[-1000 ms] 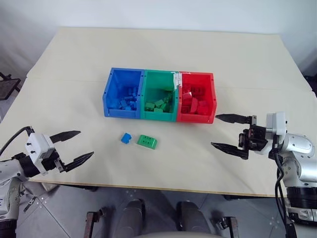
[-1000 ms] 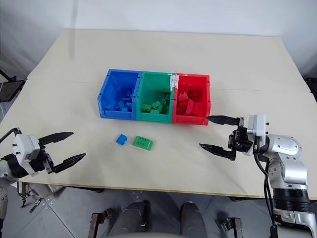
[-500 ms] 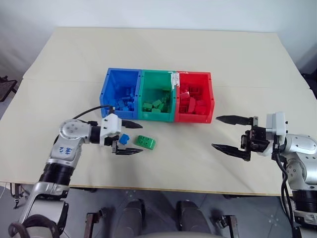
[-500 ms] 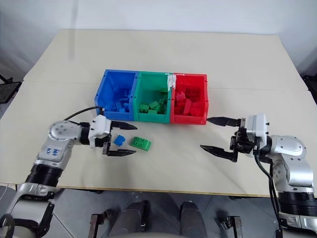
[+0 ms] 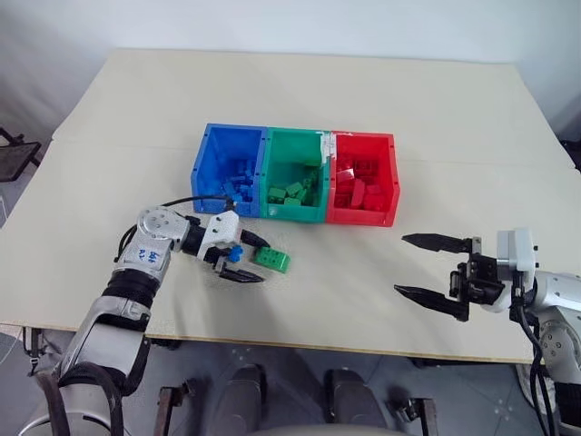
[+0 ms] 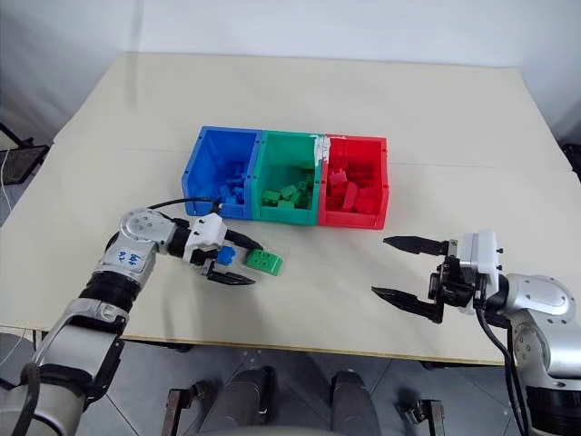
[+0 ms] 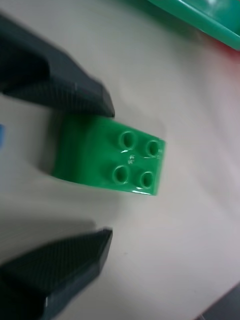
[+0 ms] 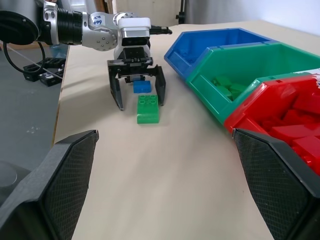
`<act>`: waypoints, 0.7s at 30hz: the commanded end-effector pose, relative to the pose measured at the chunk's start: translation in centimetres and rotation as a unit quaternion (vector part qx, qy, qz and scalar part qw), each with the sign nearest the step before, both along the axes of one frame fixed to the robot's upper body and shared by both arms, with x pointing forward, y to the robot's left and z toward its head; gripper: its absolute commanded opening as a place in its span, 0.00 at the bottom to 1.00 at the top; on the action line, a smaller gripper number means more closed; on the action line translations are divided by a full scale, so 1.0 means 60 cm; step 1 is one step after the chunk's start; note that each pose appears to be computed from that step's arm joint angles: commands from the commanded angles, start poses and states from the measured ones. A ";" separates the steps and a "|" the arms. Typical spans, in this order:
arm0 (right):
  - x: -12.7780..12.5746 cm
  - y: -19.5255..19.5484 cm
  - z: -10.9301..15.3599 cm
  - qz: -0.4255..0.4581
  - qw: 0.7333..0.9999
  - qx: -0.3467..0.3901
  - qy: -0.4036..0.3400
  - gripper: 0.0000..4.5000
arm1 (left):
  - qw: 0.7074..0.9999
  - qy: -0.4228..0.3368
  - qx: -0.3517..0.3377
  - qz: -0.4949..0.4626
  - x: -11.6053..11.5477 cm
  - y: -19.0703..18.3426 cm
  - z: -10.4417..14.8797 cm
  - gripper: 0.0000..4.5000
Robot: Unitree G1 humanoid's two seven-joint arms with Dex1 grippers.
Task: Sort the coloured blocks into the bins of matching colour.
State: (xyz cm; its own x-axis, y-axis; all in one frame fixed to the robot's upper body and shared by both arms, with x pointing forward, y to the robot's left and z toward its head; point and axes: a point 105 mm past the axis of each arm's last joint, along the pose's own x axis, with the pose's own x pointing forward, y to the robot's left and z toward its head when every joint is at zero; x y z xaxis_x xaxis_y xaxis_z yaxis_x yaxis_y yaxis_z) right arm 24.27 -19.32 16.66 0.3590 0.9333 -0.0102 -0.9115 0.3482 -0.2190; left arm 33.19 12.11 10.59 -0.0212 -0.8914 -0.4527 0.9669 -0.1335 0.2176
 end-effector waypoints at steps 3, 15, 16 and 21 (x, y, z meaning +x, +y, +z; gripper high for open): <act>-0.004 -0.001 0.011 -0.001 1.000 0.006 -0.025 1.00 | 0.999 -0.029 -0.017 0.012 0.010 -0.004 0.007 0.36; -0.001 0.002 0.001 -0.010 1.000 0.012 -0.023 1.00 | 0.968 -0.074 -0.195 0.140 0.080 -0.046 0.181 0.33; -0.001 0.004 0.002 -0.012 1.000 0.014 -0.024 1.00 | 0.963 -0.081 -0.195 0.167 0.096 -0.049 0.189 0.33; 0.003 0.005 0.001 -0.031 0.999 0.024 -0.031 1.00 | 0.947 -0.103 -0.184 0.242 0.145 -0.065 0.199 0.33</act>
